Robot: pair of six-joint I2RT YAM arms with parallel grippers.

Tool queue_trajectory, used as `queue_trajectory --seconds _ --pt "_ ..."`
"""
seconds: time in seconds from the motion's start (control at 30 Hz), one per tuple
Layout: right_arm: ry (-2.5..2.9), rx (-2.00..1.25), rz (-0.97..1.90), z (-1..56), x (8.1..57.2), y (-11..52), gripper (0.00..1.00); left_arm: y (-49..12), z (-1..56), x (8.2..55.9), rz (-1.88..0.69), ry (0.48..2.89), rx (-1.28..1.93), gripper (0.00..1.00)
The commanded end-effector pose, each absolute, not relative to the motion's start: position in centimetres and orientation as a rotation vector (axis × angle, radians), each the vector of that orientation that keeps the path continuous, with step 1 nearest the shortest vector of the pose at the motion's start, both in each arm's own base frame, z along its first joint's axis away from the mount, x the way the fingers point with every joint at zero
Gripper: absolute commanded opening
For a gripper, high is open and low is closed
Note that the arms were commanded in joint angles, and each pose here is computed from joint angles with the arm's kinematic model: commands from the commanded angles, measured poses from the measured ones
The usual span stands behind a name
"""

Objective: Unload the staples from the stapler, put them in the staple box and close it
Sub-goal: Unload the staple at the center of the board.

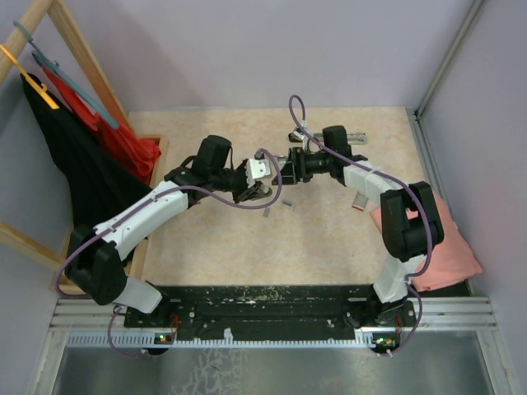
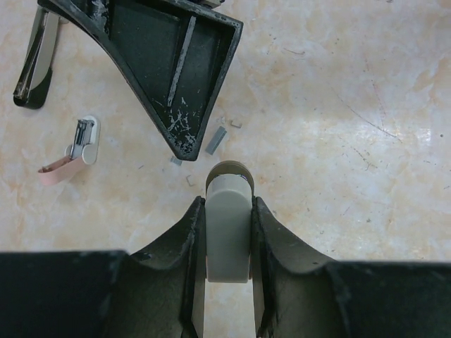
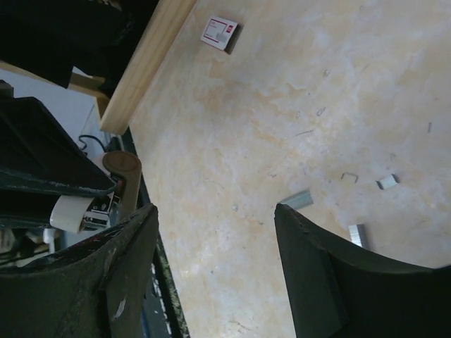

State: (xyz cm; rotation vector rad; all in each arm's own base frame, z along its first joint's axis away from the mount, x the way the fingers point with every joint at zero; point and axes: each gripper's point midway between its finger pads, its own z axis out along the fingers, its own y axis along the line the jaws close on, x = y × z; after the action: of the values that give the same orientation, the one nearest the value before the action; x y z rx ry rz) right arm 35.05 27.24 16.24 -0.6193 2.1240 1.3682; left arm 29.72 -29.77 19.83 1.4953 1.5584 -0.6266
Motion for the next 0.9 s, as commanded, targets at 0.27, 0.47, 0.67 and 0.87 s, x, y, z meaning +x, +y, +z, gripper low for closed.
queue_trajectory --seconds 0.27,0.47,0.67,0.87 --pt "2.020 -0.610 1.588 18.5 34.3 28.5 0.65 -30.6 20.3 29.4 -0.692 1.536 1.444 0.00" --pt "2.044 -0.608 1.600 18.1 33.7 28.3 0.62 -30.4 20.0 29.7 -0.673 1.545 1.429 0.00" --pt "2.047 -0.623 1.622 18.2 33.1 28.3 0.59 -30.4 19.9 29.9 -0.663 1.548 1.423 0.00" --pt "2.037 -0.654 1.655 18.4 32.3 28.9 0.59 -30.5 19.7 29.9 -0.669 1.551 1.424 0.00"
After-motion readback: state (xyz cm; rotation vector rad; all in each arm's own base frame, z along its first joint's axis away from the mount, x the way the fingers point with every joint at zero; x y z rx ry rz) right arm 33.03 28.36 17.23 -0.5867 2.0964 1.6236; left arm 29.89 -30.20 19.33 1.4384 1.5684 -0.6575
